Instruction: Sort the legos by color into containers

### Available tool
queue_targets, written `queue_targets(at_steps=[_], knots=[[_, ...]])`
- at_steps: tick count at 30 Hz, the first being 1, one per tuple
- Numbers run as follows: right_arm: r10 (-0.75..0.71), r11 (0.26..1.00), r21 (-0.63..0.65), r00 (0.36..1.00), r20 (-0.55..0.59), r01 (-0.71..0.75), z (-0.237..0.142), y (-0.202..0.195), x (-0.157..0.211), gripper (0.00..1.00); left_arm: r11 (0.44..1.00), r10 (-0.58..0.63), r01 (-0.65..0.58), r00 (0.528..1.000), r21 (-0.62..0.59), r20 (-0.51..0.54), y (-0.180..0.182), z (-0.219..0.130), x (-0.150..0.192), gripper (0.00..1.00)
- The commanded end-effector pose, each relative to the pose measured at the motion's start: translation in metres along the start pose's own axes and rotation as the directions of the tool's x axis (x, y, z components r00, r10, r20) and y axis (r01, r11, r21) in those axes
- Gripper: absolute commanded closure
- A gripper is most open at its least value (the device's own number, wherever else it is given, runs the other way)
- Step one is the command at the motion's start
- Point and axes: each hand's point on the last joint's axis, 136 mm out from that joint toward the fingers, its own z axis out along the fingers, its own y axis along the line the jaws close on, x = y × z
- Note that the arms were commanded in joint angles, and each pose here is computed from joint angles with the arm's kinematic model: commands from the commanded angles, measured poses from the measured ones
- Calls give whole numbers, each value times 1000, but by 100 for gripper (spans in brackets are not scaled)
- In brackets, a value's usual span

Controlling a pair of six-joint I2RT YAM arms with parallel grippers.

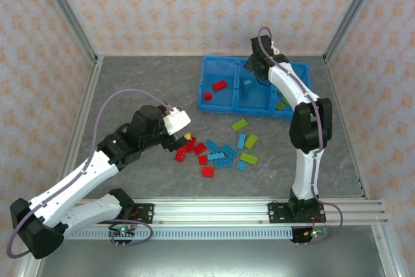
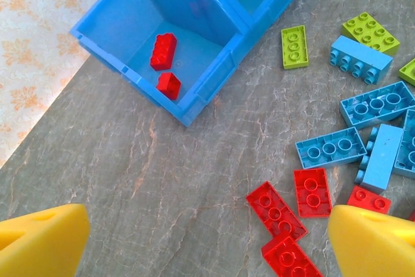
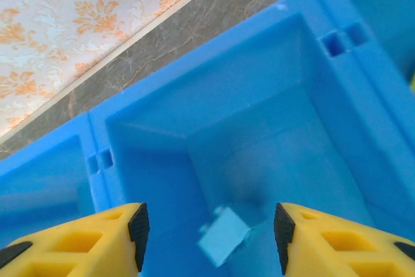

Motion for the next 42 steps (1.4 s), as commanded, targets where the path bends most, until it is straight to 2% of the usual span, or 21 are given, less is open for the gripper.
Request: queue_targets(at_steps=[1, 5, 8, 13, 16, 20, 25, 29, 31, 36, 42], knots=[[-72, 997, -10, 996, 46, 73, -58, -2, 4, 43, 1000, 6, -6, 1000, 13, -10, -5, 3, 1, 5], [-230, 973, 34, 973, 7, 230, -99, -15, 54, 43, 1000, 6, -5, 1000, 24, -13, -6, 4, 1, 5], [-288, 956, 37, 956, -58, 290, -120, -28, 102, 43, 1000, 6, -5, 1000, 30, -14, -8, 5, 1, 5], [-303, 947, 28, 921, -245, 319, -127, -50, 190, 43, 999, 5, -4, 1000, 41, -23, -10, 8, 3, 4], [-351, 918, 71, 882, -315, 391, -120, -61, 221, 43, 999, 1, 1, 1000, 50, -26, -11, 10, 3, 5], [-384, 877, 136, 842, -380, 461, -104, -76, 239, 44, 999, 4, -3, 999, 48, -32, -11, 10, 4, 4], [-398, 865, 142, 830, -390, 482, -85, -76, 248, 47, 1000, 12, -11, 999, 27, -32, -8, 8, 5, 4], [-396, 850, 167, 815, -424, 500, -73, -81, 259, 54, 1000, 14, -13, 999, 23, -33, -7, 7, 5, 4], [-391, 848, 177, 814, -430, 500, -69, -83, 261, 54, 1000, 13, -13, 999, 21, -35, -7, 8, 6, 4], [-385, 841, 198, 814, -436, 504, -63, -89, 265, 46, 1000, 14, -13, 999, 23, -34, -7, 7, 5, 4], [-377, 848, 183, 808, -452, 498, -55, -84, 273, 54, 1000, 16, -15, 999, 20, -38, -7, 7, 7, 4]])
